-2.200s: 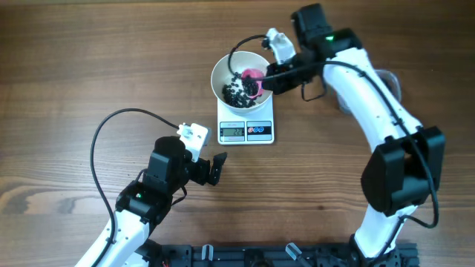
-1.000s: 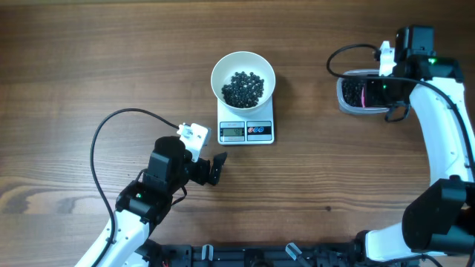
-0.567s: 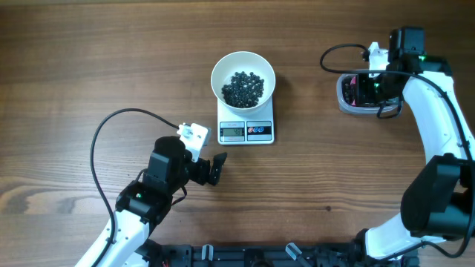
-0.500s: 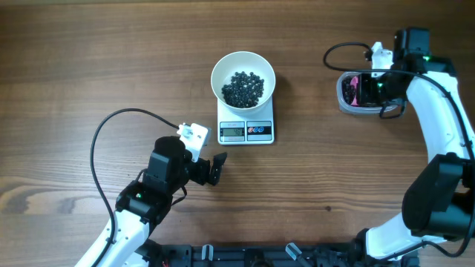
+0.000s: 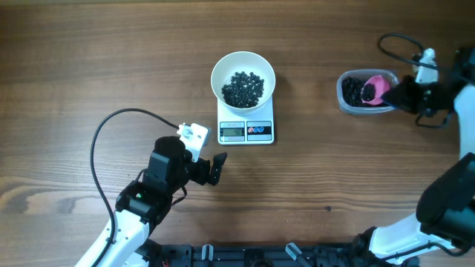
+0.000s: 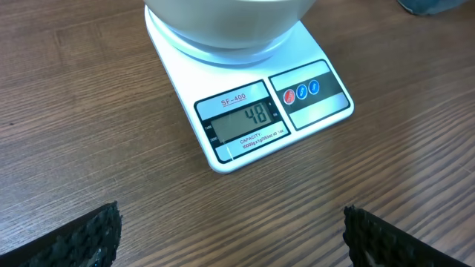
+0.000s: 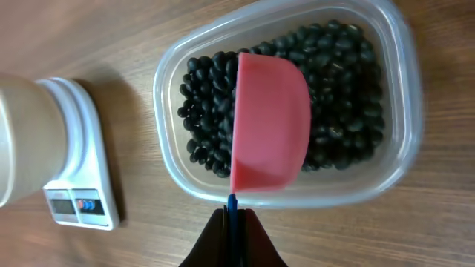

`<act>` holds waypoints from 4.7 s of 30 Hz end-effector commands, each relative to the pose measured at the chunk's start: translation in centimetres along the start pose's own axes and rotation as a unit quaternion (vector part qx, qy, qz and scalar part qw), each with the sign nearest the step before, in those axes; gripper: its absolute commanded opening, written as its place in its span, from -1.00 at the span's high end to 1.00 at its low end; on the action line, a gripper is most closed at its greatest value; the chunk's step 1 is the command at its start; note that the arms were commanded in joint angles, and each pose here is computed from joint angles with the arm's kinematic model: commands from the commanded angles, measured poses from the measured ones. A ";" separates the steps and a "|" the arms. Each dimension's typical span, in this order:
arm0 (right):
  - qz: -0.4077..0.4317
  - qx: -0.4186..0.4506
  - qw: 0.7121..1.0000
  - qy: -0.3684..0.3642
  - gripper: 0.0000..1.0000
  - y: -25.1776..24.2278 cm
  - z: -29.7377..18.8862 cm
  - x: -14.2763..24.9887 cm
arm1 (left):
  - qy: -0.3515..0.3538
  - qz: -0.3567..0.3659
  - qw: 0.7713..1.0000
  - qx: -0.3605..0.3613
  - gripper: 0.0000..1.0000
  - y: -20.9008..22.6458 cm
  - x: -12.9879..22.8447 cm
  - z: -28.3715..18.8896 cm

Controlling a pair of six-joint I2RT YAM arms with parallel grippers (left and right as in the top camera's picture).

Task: Scoop item into bowl and weigh 150g on scale
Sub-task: 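Scoop more black beans from the tub with the right gripper, then pour the beans into the white bowl with the right gripper, then scoop black beans from the tub again with the right gripper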

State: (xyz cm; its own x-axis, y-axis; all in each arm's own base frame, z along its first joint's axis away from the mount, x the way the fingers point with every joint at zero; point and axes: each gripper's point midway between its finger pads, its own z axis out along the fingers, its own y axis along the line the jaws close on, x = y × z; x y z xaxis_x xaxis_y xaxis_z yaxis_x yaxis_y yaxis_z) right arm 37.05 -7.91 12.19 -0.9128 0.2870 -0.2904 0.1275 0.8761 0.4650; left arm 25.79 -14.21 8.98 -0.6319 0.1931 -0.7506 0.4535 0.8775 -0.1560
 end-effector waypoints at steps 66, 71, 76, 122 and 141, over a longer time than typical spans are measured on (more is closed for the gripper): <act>-0.147 0.173 0.974 0.001 0.92 13.7 -7.0 1.2 | -0.002 -0.006 1.000 -0.004 -1.00 0.2 0.0 -0.1; -0.145 0.245 0.959 0.007 0.91 10.9 -6.4 0.3 | -0.002 -0.006 1.000 -0.004 -1.00 0.2 0.0 -0.1; -0.143 0.290 0.945 0.044 0.92 7.5 -3.5 -0.7 | -0.002 -0.006 1.000 -0.004 -1.00 0.2 0.0 -0.1; -0.061 0.106 0.982 0.147 0.92 1.8 4.3 0.1 | -0.002 -0.006 1.000 -0.004 -1.00 0.2 0.0 -0.1; -0.103 0.071 0.976 0.177 0.92 4.7 5.5 1.7 | -0.002 -0.006 1.000 -0.004 -1.00 0.2 0.0 -0.1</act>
State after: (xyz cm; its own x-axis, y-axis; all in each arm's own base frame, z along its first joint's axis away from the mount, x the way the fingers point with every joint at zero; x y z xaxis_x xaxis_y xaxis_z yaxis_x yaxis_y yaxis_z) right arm 38.95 -2.87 10.44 -0.9960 -0.0099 -0.0893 -0.0310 0.9707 0.2383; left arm 25.79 -14.21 8.97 -0.6322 0.1932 -0.7503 0.4534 0.8775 -0.1560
